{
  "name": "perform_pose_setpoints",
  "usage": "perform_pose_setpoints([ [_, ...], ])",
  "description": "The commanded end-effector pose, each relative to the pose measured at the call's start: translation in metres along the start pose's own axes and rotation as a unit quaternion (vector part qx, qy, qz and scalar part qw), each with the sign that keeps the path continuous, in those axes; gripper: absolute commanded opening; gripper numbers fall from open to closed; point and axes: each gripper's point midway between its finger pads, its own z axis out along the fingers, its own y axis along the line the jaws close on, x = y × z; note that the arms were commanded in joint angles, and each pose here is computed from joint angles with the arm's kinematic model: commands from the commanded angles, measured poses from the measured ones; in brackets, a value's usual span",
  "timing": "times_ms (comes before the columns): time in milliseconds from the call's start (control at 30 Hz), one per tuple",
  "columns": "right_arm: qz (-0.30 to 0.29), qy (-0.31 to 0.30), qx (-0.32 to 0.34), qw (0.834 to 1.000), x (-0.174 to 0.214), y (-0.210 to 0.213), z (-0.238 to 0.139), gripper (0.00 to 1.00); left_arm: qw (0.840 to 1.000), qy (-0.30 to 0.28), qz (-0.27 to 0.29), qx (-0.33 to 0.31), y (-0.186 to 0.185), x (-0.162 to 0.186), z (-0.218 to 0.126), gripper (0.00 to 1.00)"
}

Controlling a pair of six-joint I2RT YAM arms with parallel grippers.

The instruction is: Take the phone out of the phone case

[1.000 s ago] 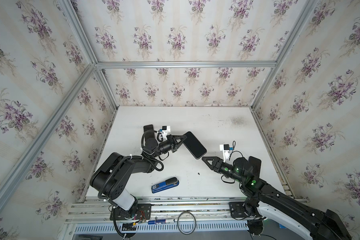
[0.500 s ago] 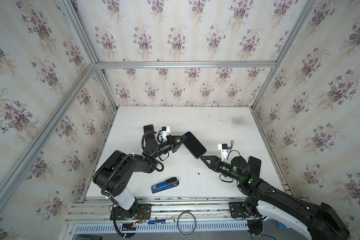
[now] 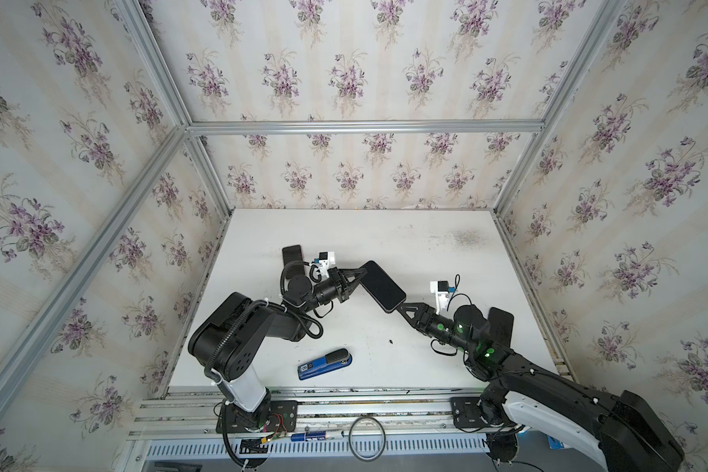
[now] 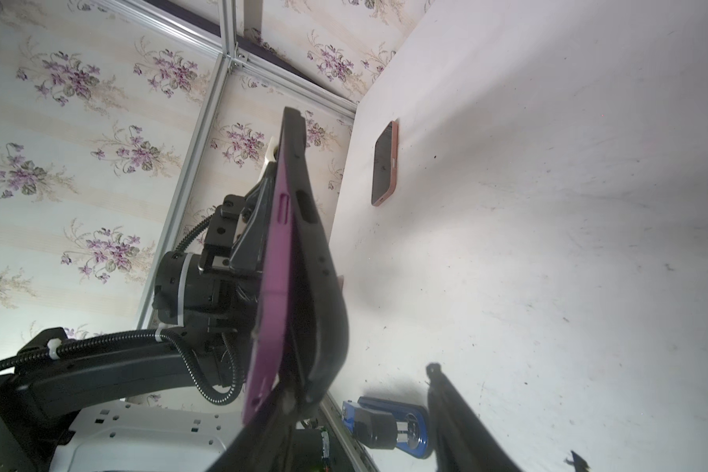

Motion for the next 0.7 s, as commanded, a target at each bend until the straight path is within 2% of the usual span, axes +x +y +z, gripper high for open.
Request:
perform_pose_setpoints([
  [0,-0.007,-0.034,-0.065,0.997,-0.018,0.031,0.001,0.51,0.997,0.031,0.039,0.067,-0.035,0.013,-0.001,0.00],
  [133,0.000,-0.031,-0.074,0.997,-0.019,0.031,0.008,0.44,0.996,0.033,0.040,0.068,-0.036,0.014,-0.001,0.00],
  [467,0.008,-0.030,-0.073,0.997,-0.019,0.029,0.006,0.11,0.998,0.031,0.035,0.052,-0.021,0.013,0.000,0.00],
  [533,0.009,-0.028,-0.069,0.997,-0.018,0.028,0.005,0.07,0.998,0.028,0.032,0.048,-0.017,0.012,-0.001,0.00],
  [600,0.010,-0.028,-0.067,0.997,-0.017,0.027,0.003,0.05,0.998,0.026,0.029,0.043,-0.012,0.011,0.000,0.07],
  [667,0.013,-0.029,-0.063,0.997,-0.017,0.026,0.001,0.03,0.999,0.023,0.024,0.037,-0.006,0.010,0.001,0.24],
])
